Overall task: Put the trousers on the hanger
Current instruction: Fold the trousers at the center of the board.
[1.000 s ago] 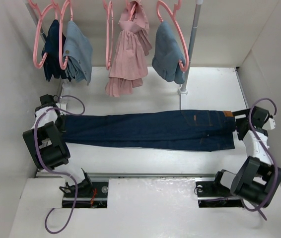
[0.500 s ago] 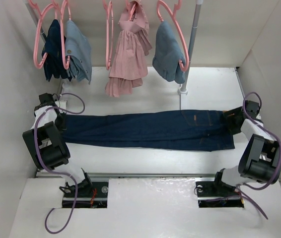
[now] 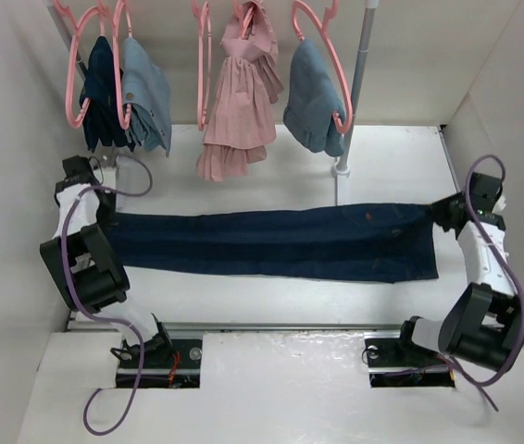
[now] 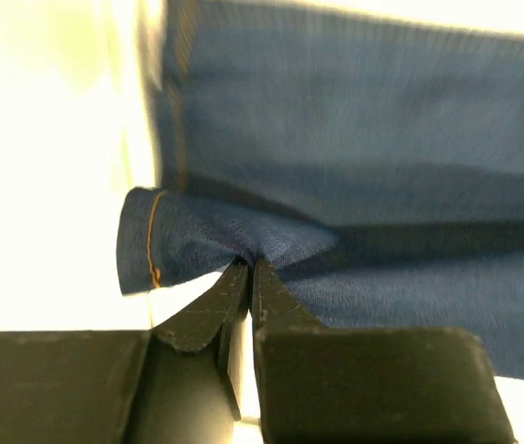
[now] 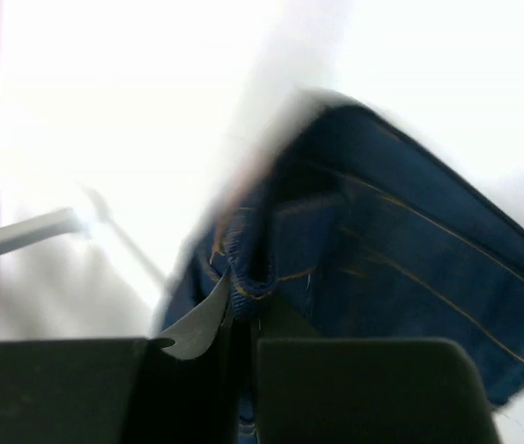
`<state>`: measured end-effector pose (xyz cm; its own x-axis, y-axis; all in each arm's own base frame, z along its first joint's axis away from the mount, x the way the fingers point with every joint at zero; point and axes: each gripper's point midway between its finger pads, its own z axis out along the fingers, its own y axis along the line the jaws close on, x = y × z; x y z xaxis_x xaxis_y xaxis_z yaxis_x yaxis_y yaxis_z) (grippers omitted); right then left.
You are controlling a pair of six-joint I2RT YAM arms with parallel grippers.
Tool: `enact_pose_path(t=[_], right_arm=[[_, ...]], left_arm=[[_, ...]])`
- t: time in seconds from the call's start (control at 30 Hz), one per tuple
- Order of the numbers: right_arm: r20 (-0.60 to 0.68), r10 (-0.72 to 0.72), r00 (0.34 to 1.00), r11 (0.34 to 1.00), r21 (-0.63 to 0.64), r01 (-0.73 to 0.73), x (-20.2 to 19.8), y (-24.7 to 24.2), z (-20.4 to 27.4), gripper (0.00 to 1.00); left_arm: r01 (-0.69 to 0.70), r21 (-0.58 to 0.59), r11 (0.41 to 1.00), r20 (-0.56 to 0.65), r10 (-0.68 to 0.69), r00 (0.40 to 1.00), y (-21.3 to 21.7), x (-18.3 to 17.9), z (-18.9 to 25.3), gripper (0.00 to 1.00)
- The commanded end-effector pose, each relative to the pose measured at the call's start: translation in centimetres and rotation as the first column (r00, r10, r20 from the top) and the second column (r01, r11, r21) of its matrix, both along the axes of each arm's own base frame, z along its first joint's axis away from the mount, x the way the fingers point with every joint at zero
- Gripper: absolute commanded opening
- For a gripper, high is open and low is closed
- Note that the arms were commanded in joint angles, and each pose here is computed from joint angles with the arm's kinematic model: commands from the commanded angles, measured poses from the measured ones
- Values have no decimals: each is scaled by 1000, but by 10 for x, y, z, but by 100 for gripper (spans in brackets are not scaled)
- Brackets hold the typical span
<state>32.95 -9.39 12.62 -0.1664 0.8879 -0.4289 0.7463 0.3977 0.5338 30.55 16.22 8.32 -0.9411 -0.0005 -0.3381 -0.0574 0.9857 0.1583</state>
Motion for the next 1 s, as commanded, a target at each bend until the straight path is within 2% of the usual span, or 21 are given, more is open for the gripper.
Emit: enact_pose_path(t=[0.0,0.07,0.13,0.23,0.33,0.37,0.5,0.57,0.63,0.77,0.97], right_arm=[[208,96,973,980,-192,-56,30,-15,95,0],[245,135,960,967,-244,-73,39,-18,122,0],[255,165,953,965,-242,-103,44,-15,127,0],[246,193,950,962,-236,-135,41,-9,118,0],[190,133,973,978,-184,-98,21,-6,88,0],[139,94,986,985,-158,-71,8,-8,65,0],[63,-38,997,998,-42,41,-31,-10,18,0],[62,-85,994,996,-4,85,-44,-9,12,0],[-20,-145,989,989,17,145,-63,-10,-6,0],[-85,-289,953,952,75,296,-85,-17,-30,0],[-174,-349,921,917,138,373,-105,-6,-45,0]], left_arm=[[11,4,1000,129,-11,992,10,37,42,0],[12,11,1000,201,-14,980,14,56,69,0],[5,-12,1000,265,-1,964,12,69,90,0],[7,-34,999,294,3,956,7,72,98,0],[4,-18,1000,240,0,971,7,56,81,0],[8,-21,1000,177,-4,984,4,42,60,0],[-13,43,999,57,10,998,9,4,20,0],[-15,69,998,36,13,999,10,-7,13,0],[-20,72,997,9,19,1000,8,-17,3,0],[-19,94,995,5,19,1000,11,-19,-1,0],[-19,94,995,4,19,1000,11,-18,2,0]])
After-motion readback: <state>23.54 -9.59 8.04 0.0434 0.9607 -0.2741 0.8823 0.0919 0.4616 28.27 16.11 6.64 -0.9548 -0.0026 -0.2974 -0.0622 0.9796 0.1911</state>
